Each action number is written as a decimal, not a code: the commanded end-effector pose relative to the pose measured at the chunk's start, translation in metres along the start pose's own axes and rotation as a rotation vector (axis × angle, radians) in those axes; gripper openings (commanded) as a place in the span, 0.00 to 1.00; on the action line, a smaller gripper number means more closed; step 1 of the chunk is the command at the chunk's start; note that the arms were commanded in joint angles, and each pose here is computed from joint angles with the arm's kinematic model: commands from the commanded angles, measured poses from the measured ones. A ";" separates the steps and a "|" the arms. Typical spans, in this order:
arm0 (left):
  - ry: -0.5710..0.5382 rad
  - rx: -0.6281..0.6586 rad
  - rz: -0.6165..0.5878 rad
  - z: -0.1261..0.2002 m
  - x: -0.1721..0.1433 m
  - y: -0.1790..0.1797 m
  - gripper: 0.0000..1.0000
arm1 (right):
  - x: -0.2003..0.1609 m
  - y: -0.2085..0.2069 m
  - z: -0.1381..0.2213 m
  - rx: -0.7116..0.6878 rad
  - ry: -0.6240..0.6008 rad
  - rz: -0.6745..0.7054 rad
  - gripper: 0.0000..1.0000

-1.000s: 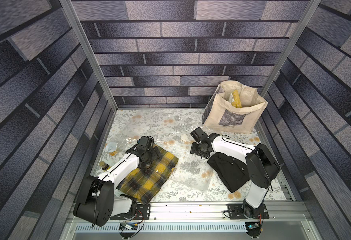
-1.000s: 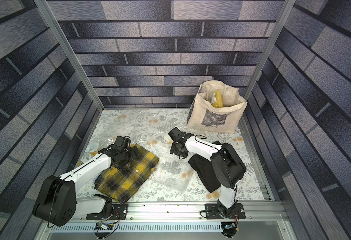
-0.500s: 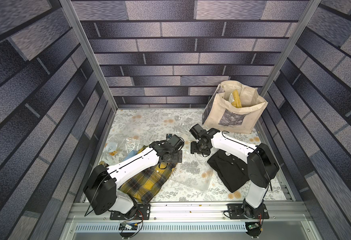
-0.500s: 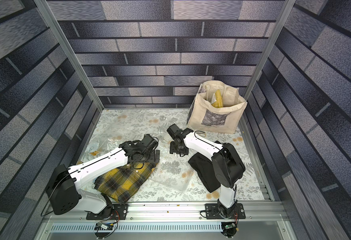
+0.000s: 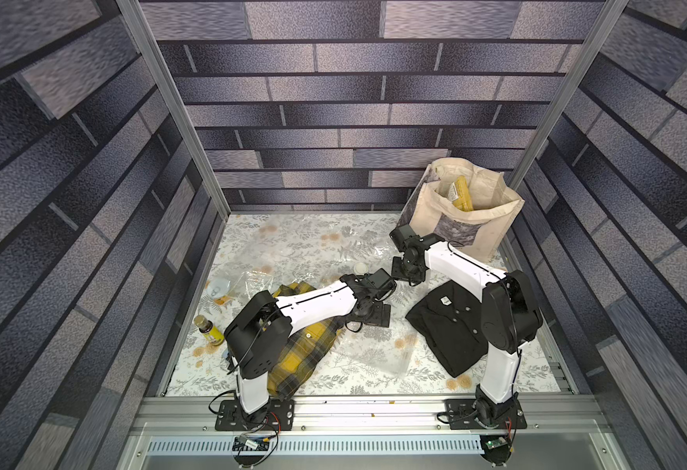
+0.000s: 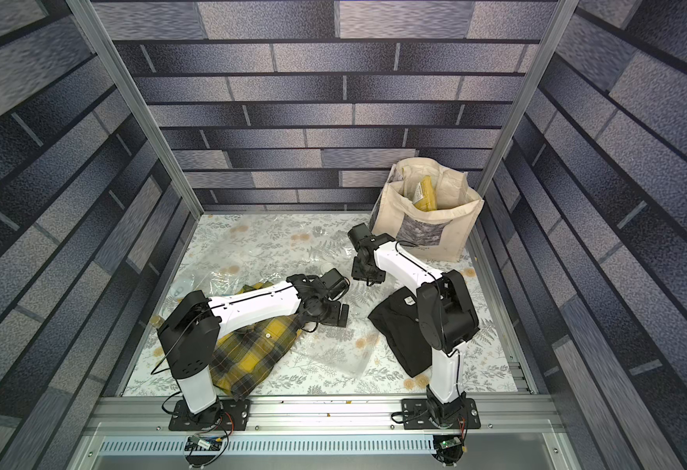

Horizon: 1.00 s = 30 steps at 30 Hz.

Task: Place the folded shirt into the vacuum bag
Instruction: Adjust the vacuum bag at the center of the board, then pick up the shirt from the center of the board.

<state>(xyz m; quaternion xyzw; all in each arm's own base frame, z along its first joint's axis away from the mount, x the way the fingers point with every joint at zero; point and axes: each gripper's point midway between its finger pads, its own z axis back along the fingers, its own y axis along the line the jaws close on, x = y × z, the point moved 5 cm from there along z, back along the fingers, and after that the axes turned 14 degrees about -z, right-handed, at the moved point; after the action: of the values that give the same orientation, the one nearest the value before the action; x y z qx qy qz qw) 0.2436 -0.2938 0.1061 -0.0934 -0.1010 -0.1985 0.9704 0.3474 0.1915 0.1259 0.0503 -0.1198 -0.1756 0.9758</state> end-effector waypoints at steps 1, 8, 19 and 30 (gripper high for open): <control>0.010 -0.023 0.100 0.005 -0.003 0.021 1.00 | -0.020 -0.011 -0.009 0.001 0.071 -0.033 0.47; 0.051 -0.014 0.170 0.003 -0.020 0.052 1.00 | -0.027 -0.040 -0.038 -0.083 0.099 -0.073 0.48; 0.008 -0.031 0.205 0.050 -0.030 0.084 1.00 | -0.023 -0.052 -0.028 -0.115 0.096 -0.069 0.46; -0.147 0.150 0.358 0.120 -0.036 0.167 1.00 | -0.127 0.088 0.055 0.259 0.171 -0.062 0.84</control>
<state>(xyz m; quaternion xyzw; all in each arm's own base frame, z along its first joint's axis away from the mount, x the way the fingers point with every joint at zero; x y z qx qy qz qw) 0.2703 -0.1381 0.2060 -0.1132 -0.1980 -0.0262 0.9733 0.2729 0.2800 0.1674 0.1388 -0.1165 -0.1449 0.9727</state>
